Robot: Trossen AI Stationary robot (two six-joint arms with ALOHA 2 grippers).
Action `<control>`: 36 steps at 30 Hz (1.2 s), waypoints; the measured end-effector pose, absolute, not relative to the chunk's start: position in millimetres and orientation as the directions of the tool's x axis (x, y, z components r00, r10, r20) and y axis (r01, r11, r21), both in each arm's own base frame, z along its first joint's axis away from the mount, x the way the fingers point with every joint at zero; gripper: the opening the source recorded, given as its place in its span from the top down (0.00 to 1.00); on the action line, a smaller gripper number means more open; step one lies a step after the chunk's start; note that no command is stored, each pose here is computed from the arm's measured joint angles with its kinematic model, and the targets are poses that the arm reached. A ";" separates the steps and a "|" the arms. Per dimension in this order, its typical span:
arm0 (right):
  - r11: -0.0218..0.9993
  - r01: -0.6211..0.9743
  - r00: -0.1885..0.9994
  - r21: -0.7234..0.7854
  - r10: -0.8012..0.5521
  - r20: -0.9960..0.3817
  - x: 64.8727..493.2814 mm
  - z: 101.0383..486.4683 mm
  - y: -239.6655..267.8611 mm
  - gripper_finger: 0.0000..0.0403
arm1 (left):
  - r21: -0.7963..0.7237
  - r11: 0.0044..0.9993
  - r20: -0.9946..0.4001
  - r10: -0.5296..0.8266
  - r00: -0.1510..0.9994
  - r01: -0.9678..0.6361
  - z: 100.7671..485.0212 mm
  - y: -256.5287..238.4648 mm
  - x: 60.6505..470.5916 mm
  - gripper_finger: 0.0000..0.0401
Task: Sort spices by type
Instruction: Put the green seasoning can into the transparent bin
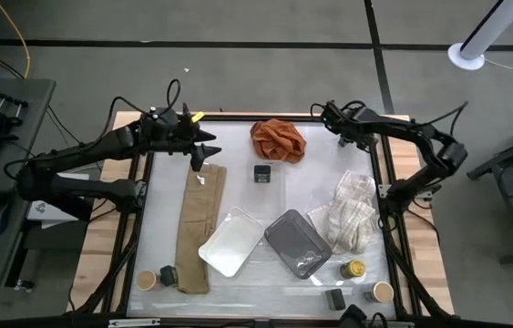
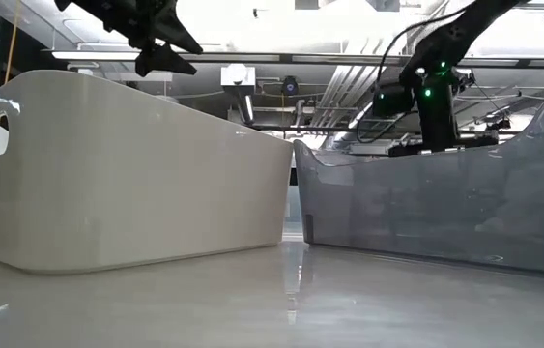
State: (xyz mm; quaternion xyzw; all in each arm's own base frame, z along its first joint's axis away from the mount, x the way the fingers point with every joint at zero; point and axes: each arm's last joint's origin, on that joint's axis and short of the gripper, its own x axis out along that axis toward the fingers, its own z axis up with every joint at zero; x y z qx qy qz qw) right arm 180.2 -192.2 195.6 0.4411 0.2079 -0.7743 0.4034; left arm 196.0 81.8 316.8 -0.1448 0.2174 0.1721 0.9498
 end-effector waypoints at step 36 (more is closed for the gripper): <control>0.520 0.836 0.488 0.176 -0.557 -0.672 229.9 281.9 -104.2 0.72 | -0.174 0.826 -0.464 0.412 0.784 -0.536 316.4 86.5 195.0 0.41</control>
